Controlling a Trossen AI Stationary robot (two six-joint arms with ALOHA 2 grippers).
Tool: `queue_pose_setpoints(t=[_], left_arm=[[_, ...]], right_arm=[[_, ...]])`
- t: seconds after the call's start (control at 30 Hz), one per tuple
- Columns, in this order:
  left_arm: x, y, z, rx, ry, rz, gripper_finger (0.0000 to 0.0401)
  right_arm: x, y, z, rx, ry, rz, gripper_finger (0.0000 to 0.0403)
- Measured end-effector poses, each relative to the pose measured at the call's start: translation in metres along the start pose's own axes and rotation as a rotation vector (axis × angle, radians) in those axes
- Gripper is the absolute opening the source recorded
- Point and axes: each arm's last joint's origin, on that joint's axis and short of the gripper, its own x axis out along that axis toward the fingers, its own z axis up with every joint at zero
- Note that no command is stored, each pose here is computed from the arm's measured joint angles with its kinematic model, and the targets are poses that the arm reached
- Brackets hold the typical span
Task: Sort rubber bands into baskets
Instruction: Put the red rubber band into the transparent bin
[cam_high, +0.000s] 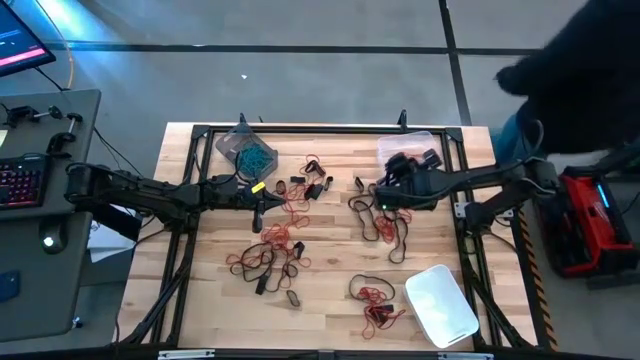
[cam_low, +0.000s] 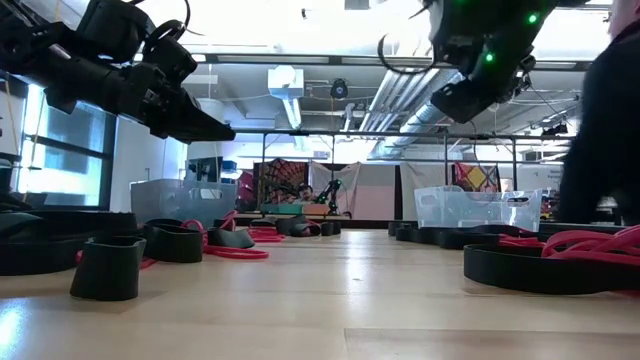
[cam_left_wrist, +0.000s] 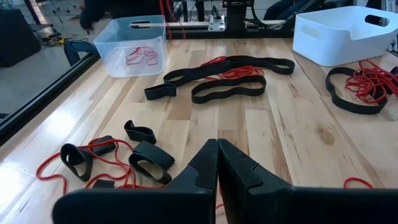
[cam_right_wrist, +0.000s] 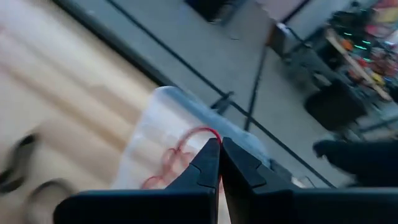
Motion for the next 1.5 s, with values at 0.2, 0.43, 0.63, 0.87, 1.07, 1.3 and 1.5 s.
queue_pose_setpoints(t=[0.2,0.43,0.63,0.87,1.07,1.3,1.5], left_arm=[[0.000,0.000,0.000,0.000,0.000,0.000,0.0000],[0.000,0.000,0.000,0.000,0.000,0.000,0.0000],[0.000,0.000,0.000,0.001,0.001,0.000,0.0000],[0.000,0.000,0.000,0.001,0.001,-0.001,0.0000],[0.000,0.000,0.000,0.004,0.001,0.000,0.0000],[0.000,0.000,0.000,0.004,0.001,-0.001,0.0000],[0.000,0.000,0.000,0.001,0.001,0.000,0.0000]], right_arm=[[0.021,-0.012,0.006,0.046,-0.002,-0.128,0.0000],[0.043,-0.025,0.011,0.093,0.027,-0.235,0.0000],[0.055,-0.032,0.012,0.120,0.080,-0.264,0.0000],[0.072,-0.028,0.002,0.121,0.119,-0.255,0.0000],[0.095,-0.015,-0.013,0.130,0.153,-0.147,0.0000],[0.114,-0.006,-0.014,0.161,0.109,0.000,0.0000],[0.119,-0.005,-0.011,0.184,0.093,0.077,0.0000]])
